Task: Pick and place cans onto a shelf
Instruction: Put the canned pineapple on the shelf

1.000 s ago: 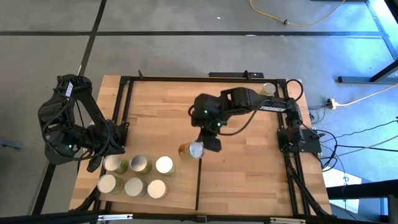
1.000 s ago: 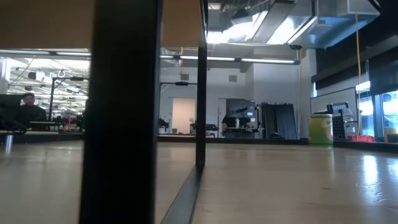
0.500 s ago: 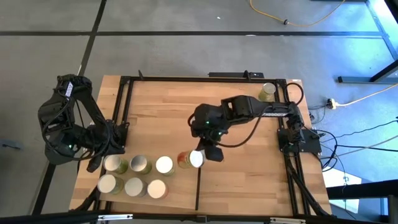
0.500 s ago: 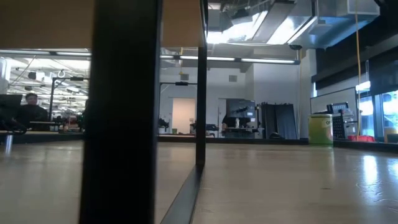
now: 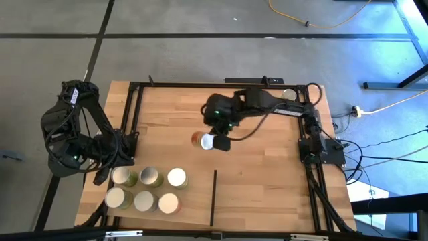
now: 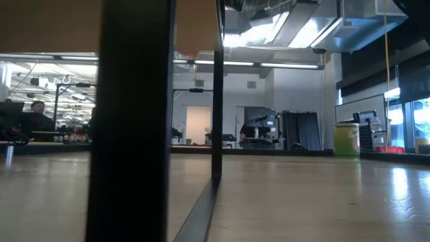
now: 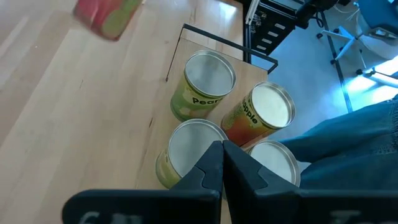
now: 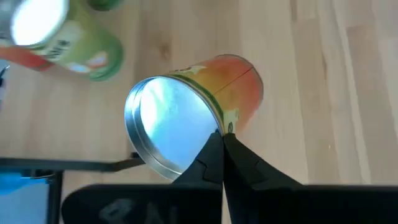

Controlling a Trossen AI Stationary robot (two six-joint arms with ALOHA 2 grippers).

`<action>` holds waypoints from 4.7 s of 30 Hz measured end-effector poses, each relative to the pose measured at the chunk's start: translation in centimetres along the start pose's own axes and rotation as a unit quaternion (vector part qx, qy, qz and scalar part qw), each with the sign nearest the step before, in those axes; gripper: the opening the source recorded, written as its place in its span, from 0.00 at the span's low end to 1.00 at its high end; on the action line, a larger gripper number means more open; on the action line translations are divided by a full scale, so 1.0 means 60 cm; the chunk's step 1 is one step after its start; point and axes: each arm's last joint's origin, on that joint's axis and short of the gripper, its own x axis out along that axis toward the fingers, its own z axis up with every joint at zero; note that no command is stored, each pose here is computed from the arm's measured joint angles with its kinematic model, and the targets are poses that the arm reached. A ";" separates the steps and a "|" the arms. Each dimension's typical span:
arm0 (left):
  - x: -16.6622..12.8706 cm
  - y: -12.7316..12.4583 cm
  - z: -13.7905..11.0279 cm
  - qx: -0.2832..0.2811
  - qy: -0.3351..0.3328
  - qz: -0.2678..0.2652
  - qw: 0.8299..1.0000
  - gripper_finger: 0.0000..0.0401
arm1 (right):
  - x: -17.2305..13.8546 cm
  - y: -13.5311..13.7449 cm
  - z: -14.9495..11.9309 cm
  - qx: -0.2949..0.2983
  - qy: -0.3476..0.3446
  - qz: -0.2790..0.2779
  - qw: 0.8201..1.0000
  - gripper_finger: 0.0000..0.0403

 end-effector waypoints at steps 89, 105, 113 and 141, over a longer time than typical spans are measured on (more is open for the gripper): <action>-0.012 0.072 0.066 0.036 -0.166 0.149 0.974 0.00 | 0.022 -0.083 0.010 0.023 0.008 0.046 0.999 0.02; 0.048 0.103 0.170 0.078 -0.172 0.211 0.959 0.12 | -0.149 -0.060 -0.037 -0.014 -0.044 -0.064 0.997 0.03; 0.144 0.146 0.218 0.197 -0.042 0.229 0.952 0.16 | -0.195 -0.057 -0.057 -0.011 -0.058 -0.117 0.991 0.03; 0.462 0.274 0.227 0.420 0.249 0.004 0.873 0.17 | -0.228 -0.056 -0.075 0.001 -0.065 -0.154 0.986 0.03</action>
